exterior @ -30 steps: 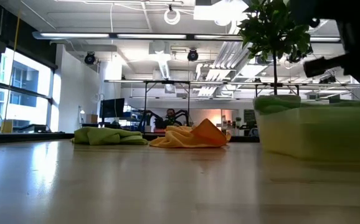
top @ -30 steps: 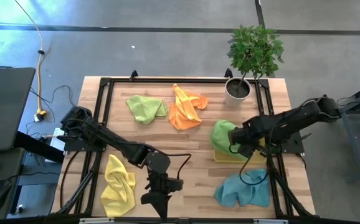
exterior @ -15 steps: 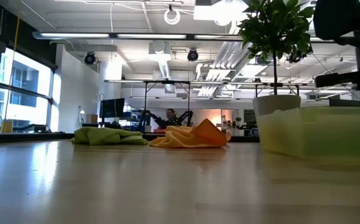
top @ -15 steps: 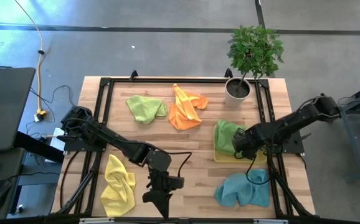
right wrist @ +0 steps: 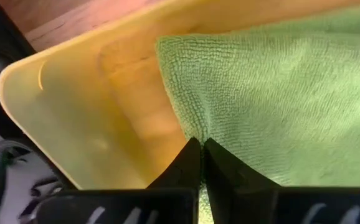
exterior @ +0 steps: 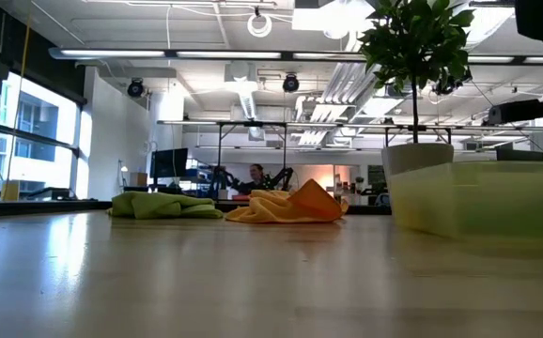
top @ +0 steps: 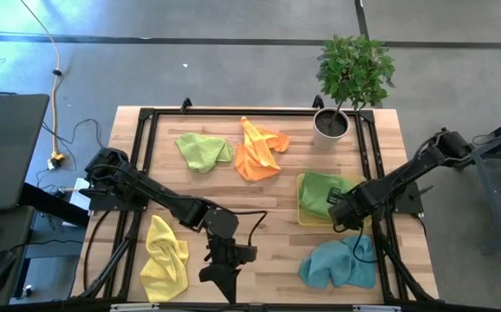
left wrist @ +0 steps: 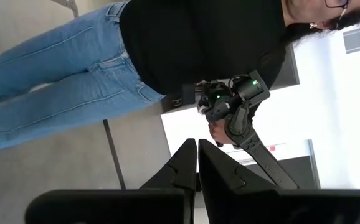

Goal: Fold microfiber towels
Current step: Put the bottom green microfiber cloth into the yellow bin, then fold the yellow microfiber cloth

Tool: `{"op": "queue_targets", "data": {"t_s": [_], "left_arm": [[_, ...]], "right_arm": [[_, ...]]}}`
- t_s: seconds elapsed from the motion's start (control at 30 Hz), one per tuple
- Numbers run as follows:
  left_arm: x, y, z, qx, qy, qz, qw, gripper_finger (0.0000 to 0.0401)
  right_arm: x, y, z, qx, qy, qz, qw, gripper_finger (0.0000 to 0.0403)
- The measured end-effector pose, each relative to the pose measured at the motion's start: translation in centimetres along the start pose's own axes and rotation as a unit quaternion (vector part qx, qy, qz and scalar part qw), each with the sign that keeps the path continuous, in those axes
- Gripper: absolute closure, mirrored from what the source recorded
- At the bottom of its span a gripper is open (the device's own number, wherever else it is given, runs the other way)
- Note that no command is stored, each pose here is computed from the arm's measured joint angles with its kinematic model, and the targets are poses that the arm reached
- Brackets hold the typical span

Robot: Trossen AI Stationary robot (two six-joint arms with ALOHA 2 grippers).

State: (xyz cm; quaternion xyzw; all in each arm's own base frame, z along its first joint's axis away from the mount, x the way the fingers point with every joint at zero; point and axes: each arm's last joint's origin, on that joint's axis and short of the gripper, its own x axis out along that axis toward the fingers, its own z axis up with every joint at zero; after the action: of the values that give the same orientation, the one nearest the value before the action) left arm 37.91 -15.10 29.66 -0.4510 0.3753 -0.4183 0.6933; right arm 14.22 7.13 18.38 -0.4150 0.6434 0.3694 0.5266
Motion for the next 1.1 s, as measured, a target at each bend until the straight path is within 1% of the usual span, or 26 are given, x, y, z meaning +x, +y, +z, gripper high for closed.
{"op": "queue_targets", "data": {"t_s": [0.2, 0.37, 0.47, 0.63, 0.73, 0.8, 0.9, 1.03, 1.1], "left_arm": [[0.0, 0.0, 0.0, 0.007, 0.0, 0.0, 1.0, 0.0394], [0.0, 0.0, 0.0, 0.007, -0.002, 0.001, 1.0, 0.0394], [0.0, 0.0, 0.0, 0.007, -0.002, 0.001, 1.0, 0.0394], [-0.1, 0.1, 0.1, 0.007, -0.007, 0.004, 1.0, 0.0394], [-0.2, 0.1, 0.2, 0.006, -0.016, 0.009, 1.0, 0.0394], [-0.3, 0.2, 0.4, 0.006, -0.02, 0.011, 1.0, 0.0394], [-0.6, 0.4, 0.7, 0.005, -0.036, 0.019, 0.999, 0.0394], [-1.1, 0.6, 1.1, 0.021, -0.056, 0.031, 0.998, 0.0394], [-1.3, 0.8, 1.3, 0.037, -0.073, 0.041, 0.996, 0.0394]], "right_arm": [[0.0, 0.3, -0.1, 0.056, 0.002, 0.022, 0.998, 0.0402], [0.0, 0.5, 0.0, 0.141, -0.008, 0.043, 0.989, 0.0396], [0.0, 0.5, 0.0, 0.183, -0.006, 0.044, 0.982, 0.0371], [0.0, 0.5, -0.2, 0.192, 0.009, 0.034, 0.981, 0.0304], [-0.2, 0.4, -0.4, 0.204, 0.031, 0.013, 0.978, 0.0274], [-1.0, 0.3, -0.5, 0.21, 0.038, 0.002, 0.977, 0.0265], [-2.8, -0.1, -0.3, 0.24, 0.026, -0.013, 0.97, 0.0265], [-5.7, -0.8, 0.3, 0.313, -0.022, -0.028, 0.949, 0.0271], [-7.0, -1.1, 0.6, 0.347, -0.058, -0.023, 0.936, 0.0273]]}}
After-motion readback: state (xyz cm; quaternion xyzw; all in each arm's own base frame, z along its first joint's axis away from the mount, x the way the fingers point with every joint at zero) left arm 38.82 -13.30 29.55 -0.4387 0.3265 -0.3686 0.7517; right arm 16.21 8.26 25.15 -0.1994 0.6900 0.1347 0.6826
